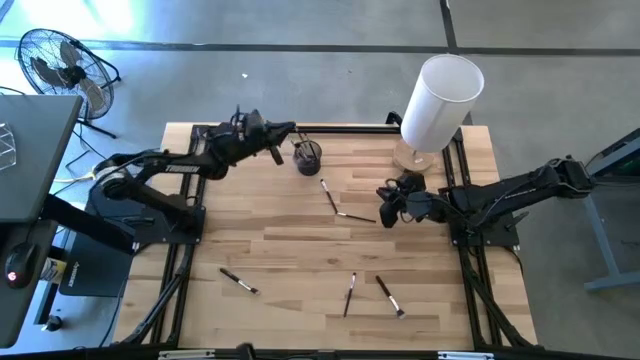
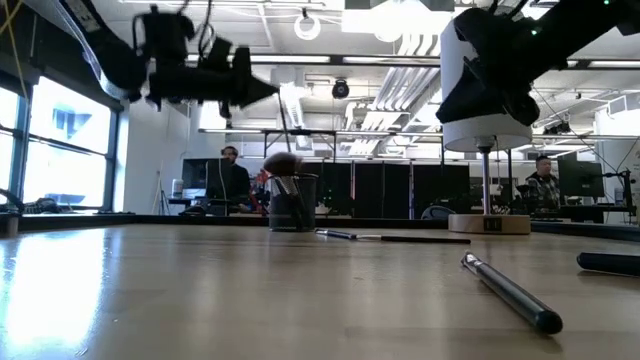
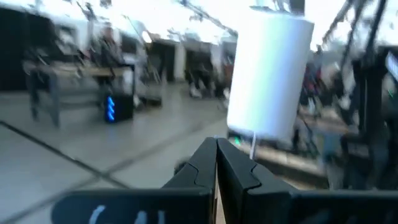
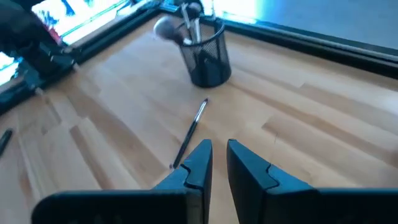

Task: Put items in baskets/containers
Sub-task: Put the eyeshadow brush into the pen holder

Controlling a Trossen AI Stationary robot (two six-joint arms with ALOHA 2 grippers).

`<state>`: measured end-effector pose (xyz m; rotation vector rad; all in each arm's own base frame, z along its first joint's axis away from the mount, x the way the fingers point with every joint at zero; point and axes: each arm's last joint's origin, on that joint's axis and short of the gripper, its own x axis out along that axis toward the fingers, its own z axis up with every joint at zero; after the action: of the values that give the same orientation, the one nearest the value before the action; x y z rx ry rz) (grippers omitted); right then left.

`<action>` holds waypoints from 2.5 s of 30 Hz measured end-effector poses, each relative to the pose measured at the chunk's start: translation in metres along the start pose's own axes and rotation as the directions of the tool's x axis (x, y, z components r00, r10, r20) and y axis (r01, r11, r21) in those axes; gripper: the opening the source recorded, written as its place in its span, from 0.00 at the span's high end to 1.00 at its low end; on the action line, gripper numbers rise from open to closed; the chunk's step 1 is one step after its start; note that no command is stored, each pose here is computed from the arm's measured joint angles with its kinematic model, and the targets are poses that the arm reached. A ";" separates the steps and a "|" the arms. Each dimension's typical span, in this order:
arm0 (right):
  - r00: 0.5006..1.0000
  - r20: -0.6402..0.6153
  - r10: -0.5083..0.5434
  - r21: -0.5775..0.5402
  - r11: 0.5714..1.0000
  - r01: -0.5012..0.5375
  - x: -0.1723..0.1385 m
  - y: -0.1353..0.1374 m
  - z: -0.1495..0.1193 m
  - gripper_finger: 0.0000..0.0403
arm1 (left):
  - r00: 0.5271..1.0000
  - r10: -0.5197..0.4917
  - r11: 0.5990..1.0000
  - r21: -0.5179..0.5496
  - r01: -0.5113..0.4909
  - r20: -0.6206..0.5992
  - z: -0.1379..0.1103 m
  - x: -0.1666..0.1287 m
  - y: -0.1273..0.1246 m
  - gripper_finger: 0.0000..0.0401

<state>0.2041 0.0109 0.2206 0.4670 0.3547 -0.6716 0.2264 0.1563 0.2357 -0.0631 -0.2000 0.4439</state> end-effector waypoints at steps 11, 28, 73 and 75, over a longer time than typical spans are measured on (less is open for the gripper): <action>0.998 0.038 -0.040 0.093 0.995 0.036 0.011 -0.011 0.014 0.91 | 0.983 -0.110 0.993 -0.052 0.104 -0.150 -0.038 0.023 0.024 0.97; 0.994 0.050 -0.096 0.112 0.990 0.090 0.020 -0.025 0.023 0.97 | 0.938 -0.192 0.976 0.041 0.212 -0.288 -0.034 0.037 0.024 0.63; 0.927 -0.200 0.318 -0.166 0.921 -0.352 0.027 0.021 0.023 1.00 | 0.532 -0.276 0.937 -0.102 0.333 -0.801 -0.018 -0.094 -0.202 1.00; 0.926 -0.232 0.297 -0.215 0.913 -0.347 0.035 0.034 0.029 1.00 | 0.549 -0.285 0.937 -0.108 0.331 -0.786 -0.023 -0.102 -0.194 1.00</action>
<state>0.2569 0.0012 0.2385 0.3367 0.5278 -0.2506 0.2228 -0.0632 0.2152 -0.1665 0.6980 0.0250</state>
